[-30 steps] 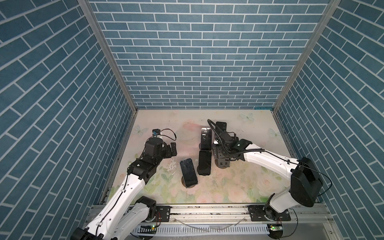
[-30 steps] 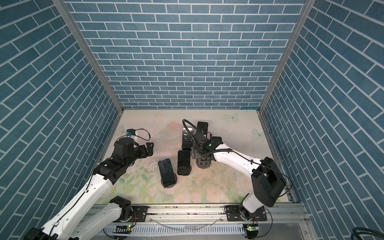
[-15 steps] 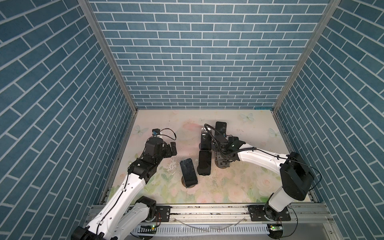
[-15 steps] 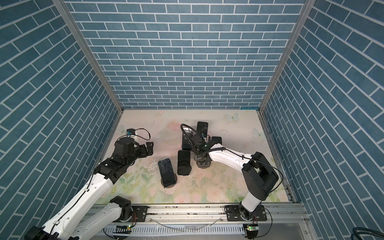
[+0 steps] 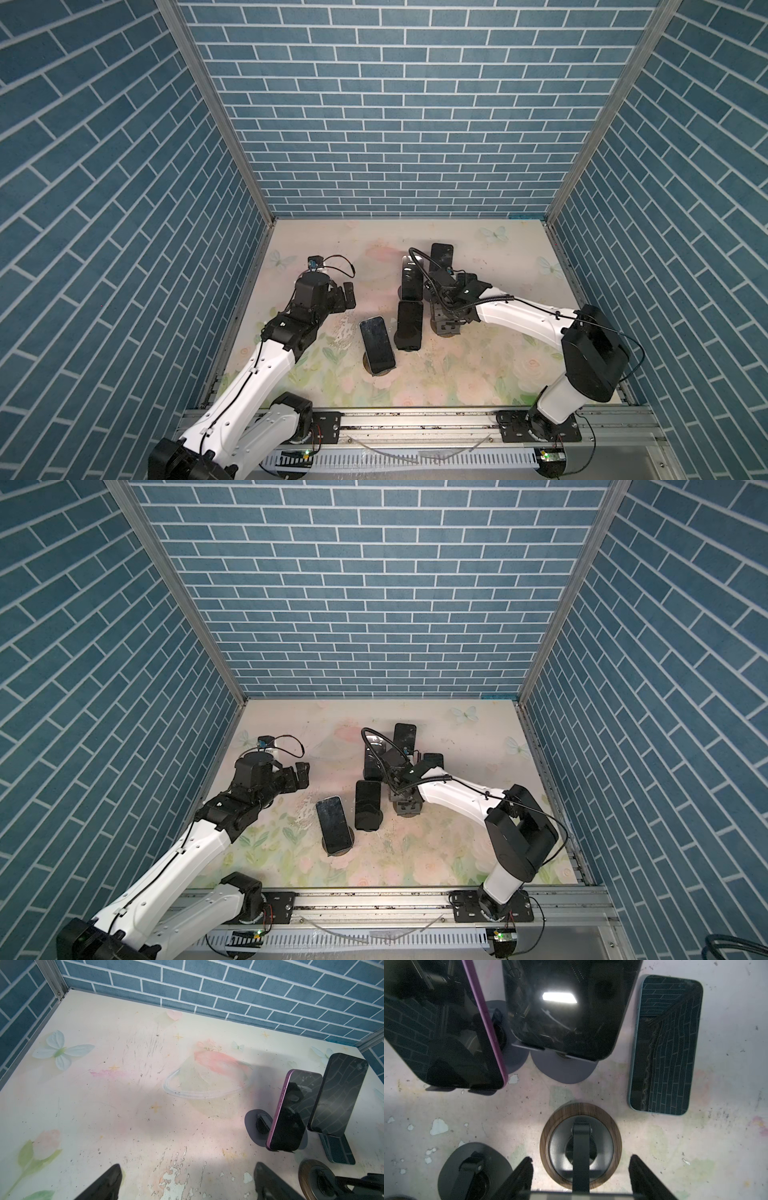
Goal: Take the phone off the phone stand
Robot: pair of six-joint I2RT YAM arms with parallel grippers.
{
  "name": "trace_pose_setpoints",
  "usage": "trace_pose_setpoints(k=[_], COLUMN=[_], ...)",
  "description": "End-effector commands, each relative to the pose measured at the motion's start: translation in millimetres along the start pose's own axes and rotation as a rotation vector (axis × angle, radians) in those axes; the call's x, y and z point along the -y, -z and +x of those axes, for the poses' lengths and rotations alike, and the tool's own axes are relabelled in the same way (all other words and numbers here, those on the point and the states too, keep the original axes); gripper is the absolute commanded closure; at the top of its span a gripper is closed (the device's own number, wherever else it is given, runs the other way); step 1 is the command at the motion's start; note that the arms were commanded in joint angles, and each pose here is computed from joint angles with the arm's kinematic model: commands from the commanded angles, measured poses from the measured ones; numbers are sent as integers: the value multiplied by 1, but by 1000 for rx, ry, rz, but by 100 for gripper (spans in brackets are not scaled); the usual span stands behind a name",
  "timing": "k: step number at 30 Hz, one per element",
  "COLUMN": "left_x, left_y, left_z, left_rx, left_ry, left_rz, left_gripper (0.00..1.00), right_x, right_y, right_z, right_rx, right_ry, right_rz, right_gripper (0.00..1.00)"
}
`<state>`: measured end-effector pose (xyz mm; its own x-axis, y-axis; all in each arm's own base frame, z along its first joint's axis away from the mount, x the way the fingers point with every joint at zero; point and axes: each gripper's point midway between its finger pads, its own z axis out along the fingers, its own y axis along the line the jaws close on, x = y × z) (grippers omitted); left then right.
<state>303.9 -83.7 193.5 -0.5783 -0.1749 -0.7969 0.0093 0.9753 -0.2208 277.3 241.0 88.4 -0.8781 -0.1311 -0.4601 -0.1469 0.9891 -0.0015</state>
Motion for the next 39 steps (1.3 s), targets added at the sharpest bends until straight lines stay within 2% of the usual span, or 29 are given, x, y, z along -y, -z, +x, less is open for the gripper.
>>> trace_pose_setpoints(k=[1,9,15,19,26,39], left_x=[0,-3,-5,-5,-6,-11], left_y=[0,1,0,0,-1,5], left_z=[0,1,4,2,3,5], left_rx=[14,11,3,9,6,1], left_ry=[-6,-15,-21,-21,-21,-17], left_rz=[-3,-13,-22,-27,-34,-53], left_gripper=[0,0,0,0,0,0], right_x=[7,32,85,124,166,194], right_y=[27,60,65,62,49,5], right_z=[-13,-33,-35,-34,-39,-78], right_rx=[64,152,161,164,146,126], right_ry=[10,-29,-127,-185,-201,-254], right_rz=[-3,16,74,125,233,221], right_gripper=[52,51,51,51,51,50])
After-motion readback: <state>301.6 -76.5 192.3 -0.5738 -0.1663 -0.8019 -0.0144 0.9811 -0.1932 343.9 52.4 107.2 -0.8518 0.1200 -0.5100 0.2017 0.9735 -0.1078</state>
